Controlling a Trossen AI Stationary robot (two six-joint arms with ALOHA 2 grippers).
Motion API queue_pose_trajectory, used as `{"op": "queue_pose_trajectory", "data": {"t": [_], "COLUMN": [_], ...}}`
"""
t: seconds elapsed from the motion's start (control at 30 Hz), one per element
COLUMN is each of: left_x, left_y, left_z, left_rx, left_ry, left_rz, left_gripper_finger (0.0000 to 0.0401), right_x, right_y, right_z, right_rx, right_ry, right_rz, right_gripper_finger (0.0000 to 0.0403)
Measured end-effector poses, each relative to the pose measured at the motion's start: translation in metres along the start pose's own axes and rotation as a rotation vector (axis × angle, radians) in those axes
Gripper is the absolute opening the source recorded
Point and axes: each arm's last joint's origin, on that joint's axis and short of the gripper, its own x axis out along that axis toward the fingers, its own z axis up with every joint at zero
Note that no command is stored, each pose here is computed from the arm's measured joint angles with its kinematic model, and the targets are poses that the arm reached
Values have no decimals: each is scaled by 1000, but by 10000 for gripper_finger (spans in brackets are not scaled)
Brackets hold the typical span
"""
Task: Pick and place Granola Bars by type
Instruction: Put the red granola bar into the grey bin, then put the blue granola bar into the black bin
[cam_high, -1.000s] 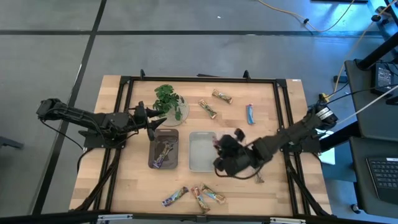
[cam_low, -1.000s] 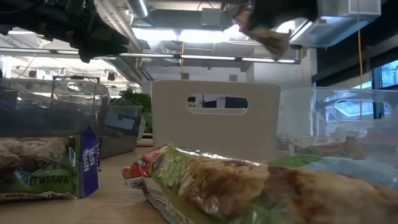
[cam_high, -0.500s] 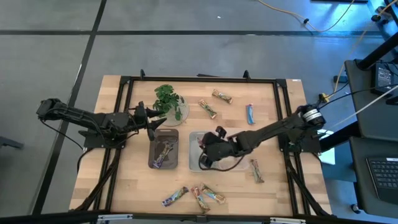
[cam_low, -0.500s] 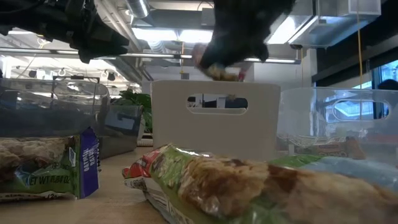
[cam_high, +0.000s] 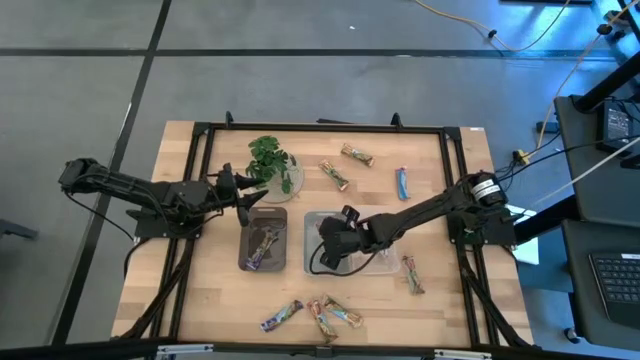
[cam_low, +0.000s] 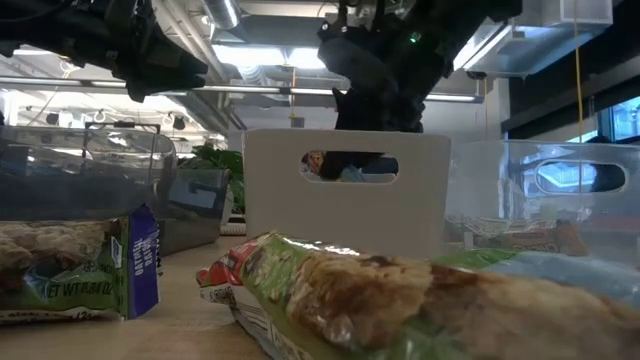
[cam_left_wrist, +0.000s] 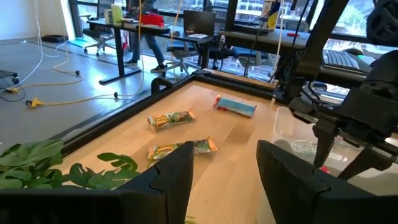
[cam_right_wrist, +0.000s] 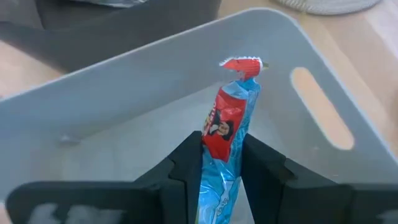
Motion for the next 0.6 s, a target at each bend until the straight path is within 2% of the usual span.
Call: {"op": "queue_pose_trajectory", "data": {"t": [0.13,0.3,0.47,0.6], "left_x": [0,0,0,0], "left_y": [0,0,0,0], "left_z": [0,0,0,0], "left_rx": [0,1,2,2], "left_ry": [0,0,1,2], "left_rz": [0,0,0,0], "left_gripper_finger": [169,169,168,165], "right_x": [2,-4,-50,-87], "right_y": [-3,-8,-12,-14], "right_z": [2,3,17,13], "right_rx": [11,-1,2,-7], "right_ry": [26,55,28,49], "right_rz": [33,10,33,48], "right_gripper_finger": [124,161,176,177]}}
